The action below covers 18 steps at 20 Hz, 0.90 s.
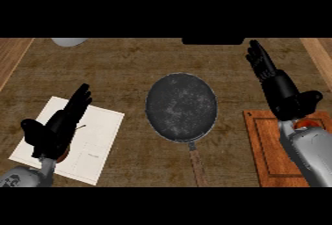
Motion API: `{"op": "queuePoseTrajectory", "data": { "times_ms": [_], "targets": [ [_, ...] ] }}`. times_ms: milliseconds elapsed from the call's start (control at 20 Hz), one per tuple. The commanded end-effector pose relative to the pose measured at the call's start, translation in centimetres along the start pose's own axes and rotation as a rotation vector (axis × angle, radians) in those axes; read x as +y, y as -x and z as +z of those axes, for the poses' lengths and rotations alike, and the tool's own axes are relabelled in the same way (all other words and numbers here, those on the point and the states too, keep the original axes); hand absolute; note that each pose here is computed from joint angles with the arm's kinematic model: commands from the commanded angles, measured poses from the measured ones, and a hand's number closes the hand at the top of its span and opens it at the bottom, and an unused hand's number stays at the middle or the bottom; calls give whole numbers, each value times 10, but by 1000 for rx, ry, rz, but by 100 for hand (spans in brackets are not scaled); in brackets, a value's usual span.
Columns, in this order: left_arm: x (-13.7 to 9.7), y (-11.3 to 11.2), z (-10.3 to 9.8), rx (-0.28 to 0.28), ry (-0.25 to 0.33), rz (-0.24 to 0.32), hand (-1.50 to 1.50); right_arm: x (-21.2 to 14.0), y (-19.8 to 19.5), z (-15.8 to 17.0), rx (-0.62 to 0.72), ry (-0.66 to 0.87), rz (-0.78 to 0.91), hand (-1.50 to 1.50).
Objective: Pick the tomato from the cutting board and place it in the pan
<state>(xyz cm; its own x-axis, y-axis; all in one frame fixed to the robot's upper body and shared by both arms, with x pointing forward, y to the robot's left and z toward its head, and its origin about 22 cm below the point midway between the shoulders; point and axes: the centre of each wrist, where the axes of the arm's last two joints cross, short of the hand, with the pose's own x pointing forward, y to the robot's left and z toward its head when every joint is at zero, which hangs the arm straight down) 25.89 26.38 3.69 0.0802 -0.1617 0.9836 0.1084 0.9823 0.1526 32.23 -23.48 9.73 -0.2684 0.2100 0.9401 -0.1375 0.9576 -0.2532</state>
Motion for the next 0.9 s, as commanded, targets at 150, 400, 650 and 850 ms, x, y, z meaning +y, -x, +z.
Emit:
{"op": "queuePoseTrajectory", "data": {
  "times_ms": [150, 400, 650, 850],
  "targets": [
    [18, -5, -4, -58, -195, 61, 0, -97, -21, 26, -294, -135, -106, 150],
    [27, -9, -2, -38, -261, 129, 0, -203, -17, 77, -322, 79, 204, 150],
    [16, -11, 1, -22, -227, 145, 0, -255, 27, 169, -258, 51, 355, -150],
    [25, -21, -1, -42, -214, 139, 0, -300, 12, 200, -297, -5, 517, -150]
  ]
}}
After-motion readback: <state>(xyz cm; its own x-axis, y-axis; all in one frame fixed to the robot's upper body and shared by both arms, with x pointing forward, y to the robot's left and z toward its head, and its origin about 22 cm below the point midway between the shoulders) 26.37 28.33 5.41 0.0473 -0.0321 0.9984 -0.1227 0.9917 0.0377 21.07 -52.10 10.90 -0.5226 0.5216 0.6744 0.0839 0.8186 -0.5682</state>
